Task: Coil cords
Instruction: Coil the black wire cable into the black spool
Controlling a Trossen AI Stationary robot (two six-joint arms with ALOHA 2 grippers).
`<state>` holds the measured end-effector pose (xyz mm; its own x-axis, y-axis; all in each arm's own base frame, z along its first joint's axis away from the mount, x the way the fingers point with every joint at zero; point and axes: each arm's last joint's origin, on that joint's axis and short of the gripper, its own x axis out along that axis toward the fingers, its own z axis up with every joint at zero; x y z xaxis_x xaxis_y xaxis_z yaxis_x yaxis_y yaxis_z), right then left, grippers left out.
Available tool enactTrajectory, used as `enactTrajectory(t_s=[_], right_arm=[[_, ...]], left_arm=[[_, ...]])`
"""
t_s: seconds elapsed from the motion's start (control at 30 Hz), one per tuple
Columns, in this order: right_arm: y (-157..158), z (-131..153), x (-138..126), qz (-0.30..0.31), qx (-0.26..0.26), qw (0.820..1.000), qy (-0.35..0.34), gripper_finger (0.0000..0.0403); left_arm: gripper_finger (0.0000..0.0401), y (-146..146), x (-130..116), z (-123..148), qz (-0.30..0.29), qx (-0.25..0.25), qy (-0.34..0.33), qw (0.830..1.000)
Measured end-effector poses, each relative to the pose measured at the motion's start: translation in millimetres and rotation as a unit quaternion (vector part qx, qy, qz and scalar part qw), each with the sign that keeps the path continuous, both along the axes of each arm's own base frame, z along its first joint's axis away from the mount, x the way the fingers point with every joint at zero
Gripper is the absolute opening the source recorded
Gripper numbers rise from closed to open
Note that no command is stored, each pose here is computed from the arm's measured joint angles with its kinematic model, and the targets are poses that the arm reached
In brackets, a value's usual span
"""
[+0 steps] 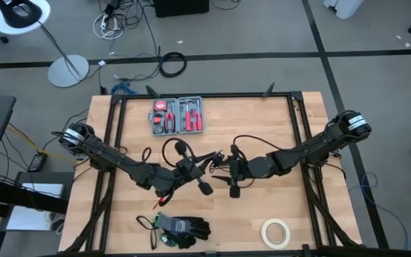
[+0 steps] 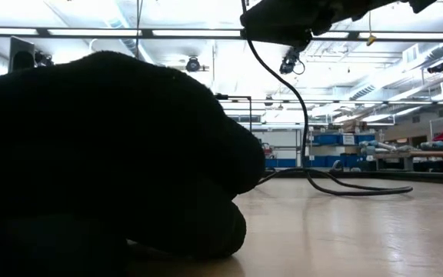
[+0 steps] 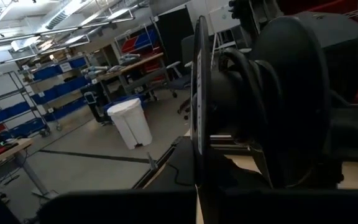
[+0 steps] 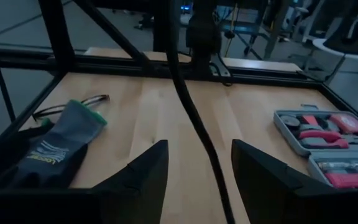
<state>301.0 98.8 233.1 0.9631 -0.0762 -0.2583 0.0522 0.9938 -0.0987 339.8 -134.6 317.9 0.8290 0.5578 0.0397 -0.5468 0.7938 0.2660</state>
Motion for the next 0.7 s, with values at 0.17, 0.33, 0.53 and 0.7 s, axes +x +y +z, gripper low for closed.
enactTrajectory(t_s=[0.17, 0.33, 0.53, 0.7], right_arm=[[1.9, 3.2, 5.7, -0.001, -0.009, 1.0, -0.005, 0.0167], [1.3, 6.5, 4.3, -0.003, -0.007, 1.0, -0.01, 0.0149], [0.7, 6.1, 4.2, -0.007, -0.005, 1.0, -0.007, 0.0088], [0.7, 6.5, 4.6, 0.0, -0.002, 1.0, -0.009, 0.0012]], left_arm=[[0.0, -0.8, -0.6, -0.1, 0.006, 0.009, 0.007, 1.0], [0.0, -4.1, -2.3, 0.1, 0.006, 0.012, 0.008, 1.0], [0.0, -4.3, -2.5, 0.9, 0.006, 0.009, 0.004, 1.0], [0.0, -4.4, -2.6, 1.4, 0.006, 0.008, 0.001, 1.0]])
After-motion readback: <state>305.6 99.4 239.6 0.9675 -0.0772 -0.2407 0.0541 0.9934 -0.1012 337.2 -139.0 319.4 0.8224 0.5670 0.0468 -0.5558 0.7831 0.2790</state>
